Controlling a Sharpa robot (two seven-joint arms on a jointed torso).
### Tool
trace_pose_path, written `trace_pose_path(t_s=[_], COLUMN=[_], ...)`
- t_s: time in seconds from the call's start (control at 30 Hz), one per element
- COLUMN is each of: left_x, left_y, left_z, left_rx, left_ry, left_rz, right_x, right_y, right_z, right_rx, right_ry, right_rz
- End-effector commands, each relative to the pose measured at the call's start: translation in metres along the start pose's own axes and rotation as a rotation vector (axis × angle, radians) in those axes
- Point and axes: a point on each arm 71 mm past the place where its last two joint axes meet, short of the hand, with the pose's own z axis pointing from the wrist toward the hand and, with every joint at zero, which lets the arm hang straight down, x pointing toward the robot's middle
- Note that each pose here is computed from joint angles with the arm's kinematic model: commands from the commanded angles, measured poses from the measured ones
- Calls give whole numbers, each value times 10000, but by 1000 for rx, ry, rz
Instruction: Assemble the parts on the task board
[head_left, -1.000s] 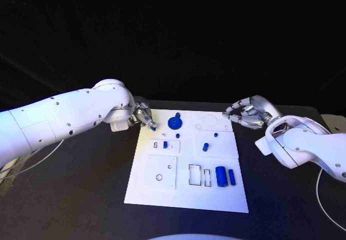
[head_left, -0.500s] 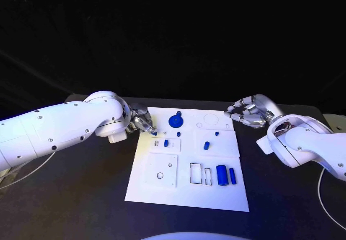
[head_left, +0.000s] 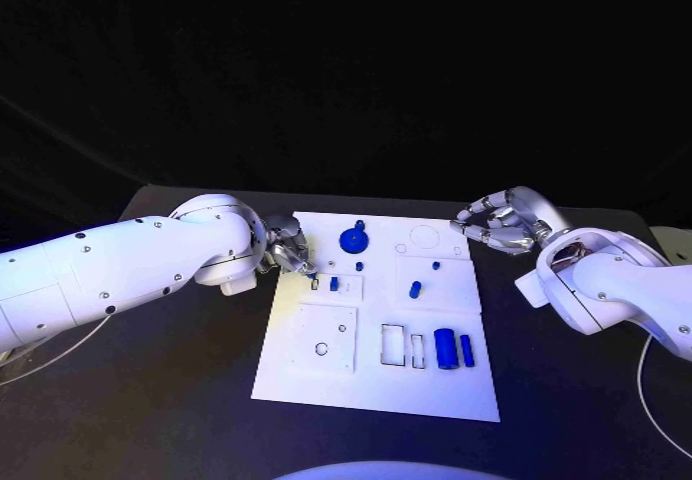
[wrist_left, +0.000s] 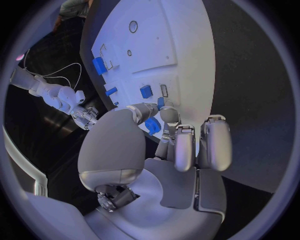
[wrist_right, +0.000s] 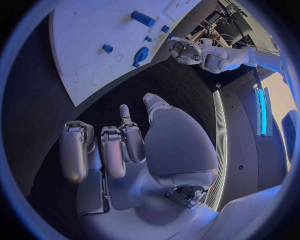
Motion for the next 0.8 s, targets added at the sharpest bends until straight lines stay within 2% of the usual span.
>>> trace_pose_path(t_s=[0.03,0.37,0.8], left_x=[25,58,97], left_y=[-39,-31,-77], left_z=[5,31,76], left_rx=[14,-1,-4], left_ry=[9,58,96], left_rz=[43,89,120], right_x=[6,3,5], right_y=[12,11,12], right_z=[-2,-4,-2], right_rx=[-16,-15,-15], right_ry=[2,1,1], right_rz=[-9,-9,-9])
